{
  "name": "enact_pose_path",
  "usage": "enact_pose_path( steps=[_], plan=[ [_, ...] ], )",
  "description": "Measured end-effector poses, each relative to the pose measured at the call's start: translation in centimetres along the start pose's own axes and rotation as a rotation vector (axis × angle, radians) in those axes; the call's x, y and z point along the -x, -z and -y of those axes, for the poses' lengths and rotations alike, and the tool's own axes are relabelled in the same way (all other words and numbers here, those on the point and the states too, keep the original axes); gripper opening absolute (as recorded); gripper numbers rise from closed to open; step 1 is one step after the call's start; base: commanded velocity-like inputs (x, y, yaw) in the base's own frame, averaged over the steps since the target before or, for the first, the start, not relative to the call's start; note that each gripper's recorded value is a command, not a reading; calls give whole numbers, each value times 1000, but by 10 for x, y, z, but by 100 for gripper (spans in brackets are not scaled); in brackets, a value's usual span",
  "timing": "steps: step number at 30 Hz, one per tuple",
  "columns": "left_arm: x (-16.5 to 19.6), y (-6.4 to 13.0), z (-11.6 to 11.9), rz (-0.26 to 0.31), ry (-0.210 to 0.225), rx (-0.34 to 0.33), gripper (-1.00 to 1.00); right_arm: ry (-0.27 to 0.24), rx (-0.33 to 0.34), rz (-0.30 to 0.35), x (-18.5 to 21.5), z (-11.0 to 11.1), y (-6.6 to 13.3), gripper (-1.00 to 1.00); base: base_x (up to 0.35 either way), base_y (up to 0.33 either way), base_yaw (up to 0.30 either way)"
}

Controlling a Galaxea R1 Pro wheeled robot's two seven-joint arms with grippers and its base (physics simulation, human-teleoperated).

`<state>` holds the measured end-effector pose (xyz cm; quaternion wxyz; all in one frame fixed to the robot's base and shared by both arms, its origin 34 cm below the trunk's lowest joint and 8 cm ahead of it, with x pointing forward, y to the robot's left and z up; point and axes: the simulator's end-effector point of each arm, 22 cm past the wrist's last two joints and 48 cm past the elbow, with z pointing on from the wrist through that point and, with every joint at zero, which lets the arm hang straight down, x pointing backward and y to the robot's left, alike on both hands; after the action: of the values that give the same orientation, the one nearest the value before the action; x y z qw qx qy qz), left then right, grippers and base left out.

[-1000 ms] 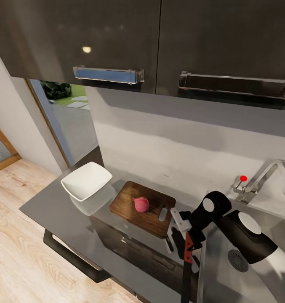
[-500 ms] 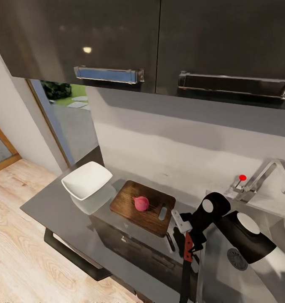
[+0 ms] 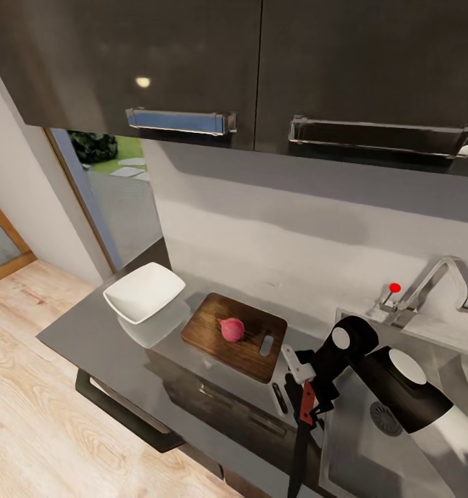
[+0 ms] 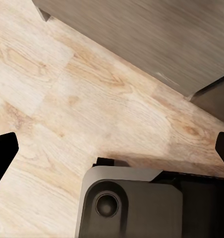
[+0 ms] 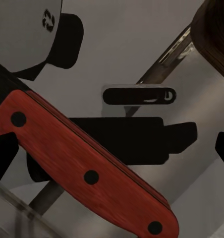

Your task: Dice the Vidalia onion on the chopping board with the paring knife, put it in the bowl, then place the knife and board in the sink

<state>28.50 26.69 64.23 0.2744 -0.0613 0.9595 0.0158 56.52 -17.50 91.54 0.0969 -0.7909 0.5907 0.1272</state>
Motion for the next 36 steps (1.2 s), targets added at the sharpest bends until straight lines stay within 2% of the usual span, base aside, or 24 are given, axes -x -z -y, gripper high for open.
enact_pose_path(
  steps=[22, 27, 36],
  plan=[
    [0, 0, 0, 0, -1, -1, 100, -9, 13, 0, -2, -3, -3, 100, -34, -14, 0],
    [0, 0, 0, -1, -1, 0, 100, -29, 29, -3, -8, -6, -9, 100, 0, 0, 0],
    [0, 0, 0, -1, -1, -1, 100, -32, 33, -3, -9, -6, -10, 100, -90, -84, 0]
  ],
)
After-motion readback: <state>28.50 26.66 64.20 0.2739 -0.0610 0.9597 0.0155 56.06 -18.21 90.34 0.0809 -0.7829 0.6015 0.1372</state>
